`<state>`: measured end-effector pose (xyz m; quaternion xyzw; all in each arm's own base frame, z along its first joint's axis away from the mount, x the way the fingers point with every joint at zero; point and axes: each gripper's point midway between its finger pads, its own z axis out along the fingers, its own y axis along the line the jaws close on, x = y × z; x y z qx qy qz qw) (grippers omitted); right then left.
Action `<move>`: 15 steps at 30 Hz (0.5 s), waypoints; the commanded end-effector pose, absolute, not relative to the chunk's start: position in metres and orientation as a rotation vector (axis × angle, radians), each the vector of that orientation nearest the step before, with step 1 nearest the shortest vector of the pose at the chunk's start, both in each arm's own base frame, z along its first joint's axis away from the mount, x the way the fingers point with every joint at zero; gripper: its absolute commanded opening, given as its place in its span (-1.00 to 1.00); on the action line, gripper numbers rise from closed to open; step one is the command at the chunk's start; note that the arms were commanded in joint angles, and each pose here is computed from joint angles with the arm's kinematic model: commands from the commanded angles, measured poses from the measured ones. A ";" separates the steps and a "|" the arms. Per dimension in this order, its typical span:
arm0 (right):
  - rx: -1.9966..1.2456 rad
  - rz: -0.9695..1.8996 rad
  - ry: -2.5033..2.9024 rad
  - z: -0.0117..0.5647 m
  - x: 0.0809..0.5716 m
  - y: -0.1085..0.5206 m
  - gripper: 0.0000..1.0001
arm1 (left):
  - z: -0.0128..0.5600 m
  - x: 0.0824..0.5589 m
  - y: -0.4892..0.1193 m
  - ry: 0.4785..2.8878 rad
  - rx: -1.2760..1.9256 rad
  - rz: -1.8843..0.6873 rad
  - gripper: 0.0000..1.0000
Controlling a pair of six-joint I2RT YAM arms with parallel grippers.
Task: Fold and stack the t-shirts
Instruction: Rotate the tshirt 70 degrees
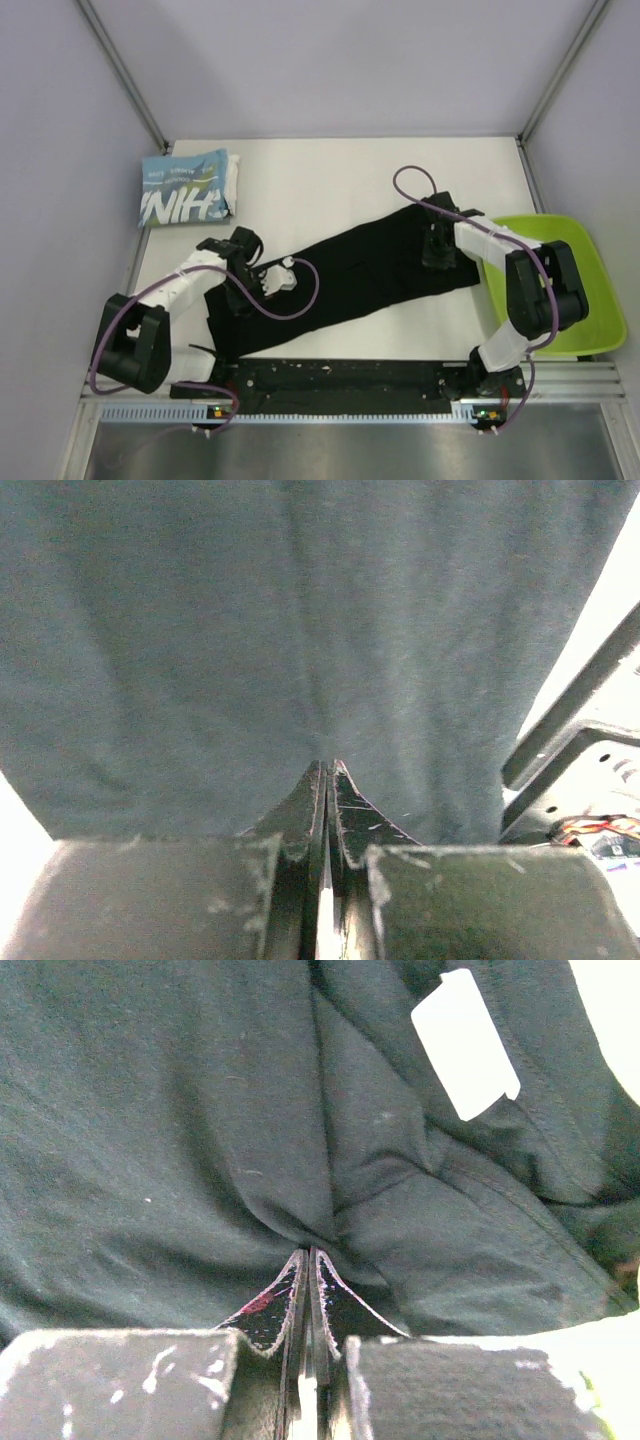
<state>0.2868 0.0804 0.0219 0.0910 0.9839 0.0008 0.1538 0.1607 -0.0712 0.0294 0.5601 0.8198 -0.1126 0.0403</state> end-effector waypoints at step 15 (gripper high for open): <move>0.225 -0.303 2.959 0.004 0.332 0.036 -1.00 | -0.008 0.194 0.025 2.717 1.443 0.081 -1.00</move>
